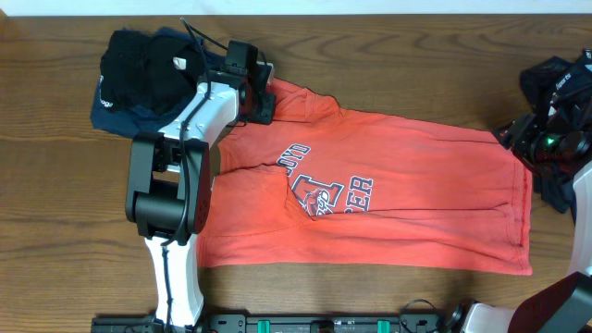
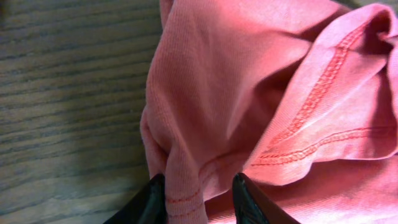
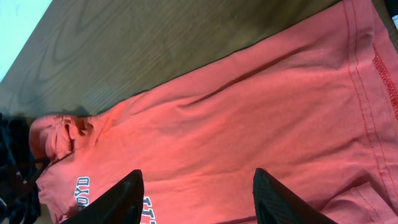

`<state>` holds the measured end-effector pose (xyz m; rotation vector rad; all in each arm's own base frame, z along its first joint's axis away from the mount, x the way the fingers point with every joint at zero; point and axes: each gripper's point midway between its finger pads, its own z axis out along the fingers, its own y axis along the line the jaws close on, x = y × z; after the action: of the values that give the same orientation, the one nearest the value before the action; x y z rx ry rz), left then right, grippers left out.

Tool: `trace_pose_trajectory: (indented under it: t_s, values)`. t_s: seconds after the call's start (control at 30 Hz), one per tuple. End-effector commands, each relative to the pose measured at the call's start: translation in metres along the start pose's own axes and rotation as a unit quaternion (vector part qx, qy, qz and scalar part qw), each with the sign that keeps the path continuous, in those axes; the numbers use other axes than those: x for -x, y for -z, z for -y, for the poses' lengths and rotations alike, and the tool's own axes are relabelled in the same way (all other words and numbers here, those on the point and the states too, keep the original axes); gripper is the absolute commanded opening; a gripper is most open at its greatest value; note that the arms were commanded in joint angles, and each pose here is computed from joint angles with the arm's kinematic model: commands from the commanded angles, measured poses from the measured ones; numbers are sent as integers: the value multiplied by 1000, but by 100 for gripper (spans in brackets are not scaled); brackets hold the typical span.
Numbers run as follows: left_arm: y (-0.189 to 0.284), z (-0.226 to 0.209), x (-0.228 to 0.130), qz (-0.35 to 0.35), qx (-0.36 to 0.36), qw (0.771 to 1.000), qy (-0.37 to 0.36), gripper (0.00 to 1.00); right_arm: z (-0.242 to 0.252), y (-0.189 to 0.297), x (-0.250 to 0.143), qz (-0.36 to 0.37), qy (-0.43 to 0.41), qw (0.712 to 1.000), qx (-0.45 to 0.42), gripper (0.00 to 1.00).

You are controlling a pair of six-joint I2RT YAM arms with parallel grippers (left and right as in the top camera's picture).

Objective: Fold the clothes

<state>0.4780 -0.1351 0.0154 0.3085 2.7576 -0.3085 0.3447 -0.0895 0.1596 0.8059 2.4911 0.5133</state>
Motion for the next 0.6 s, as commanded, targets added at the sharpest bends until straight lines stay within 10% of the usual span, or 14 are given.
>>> trace_pose_trajectory:
  t_s: [0.0,0.23,0.4,0.57]
  values:
    - [5,5,4,5,-9,1000,-5,36,-4,3,1,4,12,1000,2,55]
    - [36,10,22,42,-9,999,-12,35,-4,3,1,3,12,1000,2,56]
    - [48,13,25,50,-10,999,-13,6,-1,3,2,6,12,1000,-6,57]
    - [60,15,27,56,-10,998,-14,6,10,4,6,16,12,999,-38,58]
